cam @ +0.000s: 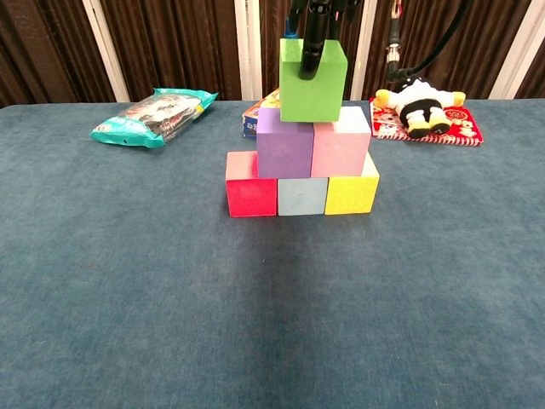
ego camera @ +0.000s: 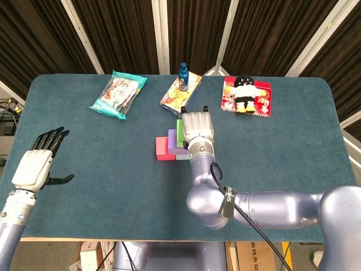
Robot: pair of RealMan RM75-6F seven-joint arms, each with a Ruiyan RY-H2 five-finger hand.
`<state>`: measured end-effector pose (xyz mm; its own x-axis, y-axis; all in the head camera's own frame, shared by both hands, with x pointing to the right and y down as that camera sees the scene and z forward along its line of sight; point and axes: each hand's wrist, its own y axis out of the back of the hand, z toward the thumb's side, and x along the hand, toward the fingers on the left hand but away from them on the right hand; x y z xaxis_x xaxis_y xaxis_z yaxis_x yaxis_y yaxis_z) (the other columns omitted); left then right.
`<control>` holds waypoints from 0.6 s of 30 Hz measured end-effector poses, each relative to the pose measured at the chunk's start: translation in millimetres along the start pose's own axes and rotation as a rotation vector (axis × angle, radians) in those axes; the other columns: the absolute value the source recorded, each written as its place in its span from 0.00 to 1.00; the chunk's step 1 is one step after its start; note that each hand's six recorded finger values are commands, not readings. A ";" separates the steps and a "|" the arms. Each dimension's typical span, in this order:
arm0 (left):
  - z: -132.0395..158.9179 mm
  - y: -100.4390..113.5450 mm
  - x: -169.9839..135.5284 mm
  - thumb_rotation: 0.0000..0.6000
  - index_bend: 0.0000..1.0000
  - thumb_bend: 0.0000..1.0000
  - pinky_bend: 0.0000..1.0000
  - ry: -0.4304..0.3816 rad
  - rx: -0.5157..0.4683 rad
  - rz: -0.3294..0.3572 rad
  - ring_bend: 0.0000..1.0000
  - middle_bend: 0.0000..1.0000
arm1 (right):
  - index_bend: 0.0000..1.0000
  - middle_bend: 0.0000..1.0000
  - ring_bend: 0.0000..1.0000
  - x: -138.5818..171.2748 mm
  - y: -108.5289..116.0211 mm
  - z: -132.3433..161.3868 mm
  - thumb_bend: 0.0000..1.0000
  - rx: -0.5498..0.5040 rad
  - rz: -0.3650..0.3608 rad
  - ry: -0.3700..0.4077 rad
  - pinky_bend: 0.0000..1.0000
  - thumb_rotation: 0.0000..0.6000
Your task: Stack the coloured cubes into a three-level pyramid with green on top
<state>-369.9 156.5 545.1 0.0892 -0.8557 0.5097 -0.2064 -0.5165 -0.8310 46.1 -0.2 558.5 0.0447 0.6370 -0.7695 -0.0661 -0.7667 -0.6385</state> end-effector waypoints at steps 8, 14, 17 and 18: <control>-0.2 0.0 0.1 1.00 0.00 0.11 0.00 -0.001 -0.002 -0.001 0.00 0.00 | 0.03 0.40 0.24 -1.0 -1.0 0.7 0.34 -0.002 -0.001 0.001 0.00 1.00; -0.8 0.6 0.3 1.00 0.00 0.11 0.00 0.001 -0.003 0.001 0.00 0.00 | 0.03 0.40 0.24 -3.5 -2.5 -0.4 0.34 0.003 0.000 -0.004 0.00 1.00; -1.2 0.4 0.4 1.00 0.00 0.11 0.00 0.003 -0.002 0.000 0.00 0.00 | 0.03 0.40 0.24 -4.5 -2.3 -0.4 0.34 0.007 -0.003 -0.004 0.00 1.00; -1.3 0.2 0.5 1.00 0.00 0.11 0.00 0.003 -0.002 -0.001 0.00 0.00 | 0.03 0.40 0.24 -4.7 -2.3 -0.3 0.34 0.006 -0.004 -0.003 0.00 1.00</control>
<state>-371.2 156.0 545.5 0.0865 -0.8549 0.5115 -0.2087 -0.5175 -0.8298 46.3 -1.5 563.6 0.0415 0.6400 -0.7673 -0.0719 -0.7640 -0.6412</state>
